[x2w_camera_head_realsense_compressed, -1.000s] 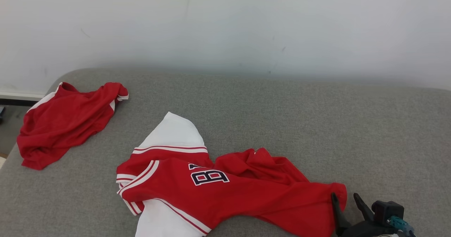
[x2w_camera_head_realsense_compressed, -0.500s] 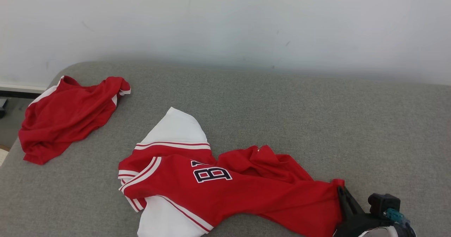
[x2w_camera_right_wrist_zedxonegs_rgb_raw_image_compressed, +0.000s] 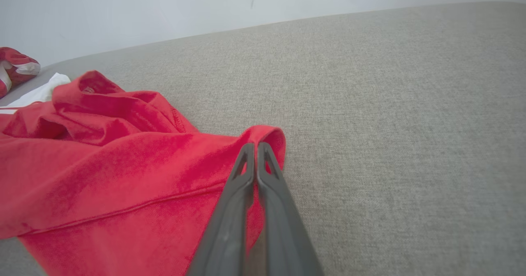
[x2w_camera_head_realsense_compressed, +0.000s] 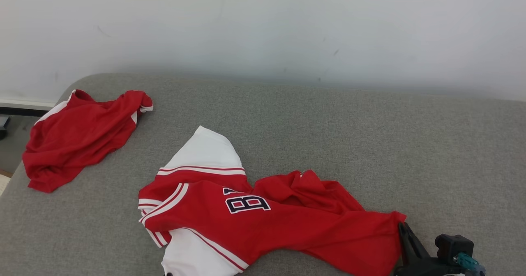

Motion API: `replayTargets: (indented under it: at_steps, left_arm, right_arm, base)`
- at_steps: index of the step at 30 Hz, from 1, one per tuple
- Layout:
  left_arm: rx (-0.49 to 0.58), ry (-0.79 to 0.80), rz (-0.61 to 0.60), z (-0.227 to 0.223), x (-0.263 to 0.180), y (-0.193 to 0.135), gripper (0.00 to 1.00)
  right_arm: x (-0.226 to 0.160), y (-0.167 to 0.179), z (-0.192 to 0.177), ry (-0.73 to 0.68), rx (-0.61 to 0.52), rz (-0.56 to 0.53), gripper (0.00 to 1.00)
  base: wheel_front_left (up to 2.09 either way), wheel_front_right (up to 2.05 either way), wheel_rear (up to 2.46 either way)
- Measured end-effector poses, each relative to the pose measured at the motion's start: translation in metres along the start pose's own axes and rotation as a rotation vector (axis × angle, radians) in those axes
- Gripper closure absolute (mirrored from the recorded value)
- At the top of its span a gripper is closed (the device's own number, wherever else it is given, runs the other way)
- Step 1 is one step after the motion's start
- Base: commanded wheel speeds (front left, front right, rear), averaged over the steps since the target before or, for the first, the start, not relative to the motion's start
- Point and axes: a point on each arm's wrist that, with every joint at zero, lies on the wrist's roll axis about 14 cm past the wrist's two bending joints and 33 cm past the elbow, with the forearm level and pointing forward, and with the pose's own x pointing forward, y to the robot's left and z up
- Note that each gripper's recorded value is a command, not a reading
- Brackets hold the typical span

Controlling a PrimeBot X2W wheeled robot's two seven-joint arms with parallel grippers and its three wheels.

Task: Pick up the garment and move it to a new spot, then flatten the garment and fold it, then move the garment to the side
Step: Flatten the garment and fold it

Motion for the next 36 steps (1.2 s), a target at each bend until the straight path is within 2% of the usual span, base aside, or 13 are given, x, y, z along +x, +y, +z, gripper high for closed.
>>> replayTargets:
  at_steps: [6, 10, 11, 12, 13, 23, 31, 32, 33, 34, 35, 36]
  left_arm:
    - [0.003, -0.022, -0.01, 0.007, 0.001, -0.004, 1.0]
    - [0.008, 0.025, 0.01, -0.007, -0.004, 0.002, 1.0]
    - [0.008, 0.034, 0.015, -0.009, -0.005, 0.004, 0.8]
    - [0.009, 0.034, 0.016, -0.009, -0.005, 0.004, 0.11]
    - [0.007, 0.035, 0.018, -0.01, -0.005, 0.005, 0.0]
    - [0.006, 0.083, 0.034, -0.024, -0.009, 0.011, 0.0]
    - [0.003, 0.092, 0.028, -0.026, -0.006, 0.009, 0.0]
    - [0.002, 0.092, 0.027, -0.026, -0.006, 0.008, 0.0]
    - [-0.002, 0.092, 0.025, -0.026, -0.004, 0.007, 0.0]
    - [-0.012, 0.096, 0.022, -0.027, -0.003, 0.006, 0.38]
    - [-0.019, 0.103, 0.02, -0.028, -0.003, 0.005, 0.6]
    - [-0.01, 0.111, 0.016, -0.03, -0.002, 0.005, 1.0]
  right_arm:
    - [-0.006, -0.001, -0.007, 0.013, 0.015, -0.007, 1.0]
    - [-0.009, -0.003, -0.013, 0.033, 0.021, -0.014, 1.0]
    - [-0.01, -0.004, -0.016, 0.043, 0.019, -0.016, 0.61]
    - [-0.011, -0.004, -0.018, 0.05, 0.018, -0.017, 0.07]
    - [-0.012, -0.005, -0.02, 0.055, 0.017, -0.018, 0.0]
    - [-0.011, -0.003, -0.028, 0.093, 0.005, -0.012, 0.0]
    - [-0.003, 0.004, -0.02, 0.074, 0.0, 0.011, 0.0]
    - [-0.003, 0.005, -0.02, 0.073, 0.0, 0.013, 0.12]
    - [-0.002, 0.006, -0.021, 0.076, 0.0, 0.015, 0.59]
    - [-0.002, 0.007, -0.022, 0.08, 0.0, 0.018, 0.98]
    - [-0.002, 0.008, -0.023, 0.083, 0.0, 0.02, 1.0]
    - [-0.001, 0.008, -0.023, 0.084, 0.0, 0.022, 1.0]
  base:
    - [0.0, 0.0, 0.0]
    - [0.0, 0.0, 0.0]
    - [0.0, 0.0, 0.0]
    - [0.0, 0.0, 0.0]
    - [0.0, 0.0, 0.0]
    - [0.0, 0.0, 0.0]
    - [0.0, 0.0, 0.0]
    - [0.0, 0.0, 0.0]
    - [0.0, 0.0, 0.0]
    - [0.0, 0.0, 0.0]
    - [0.0, 0.0, 0.0]
    - [0.0, 0.0, 0.0]
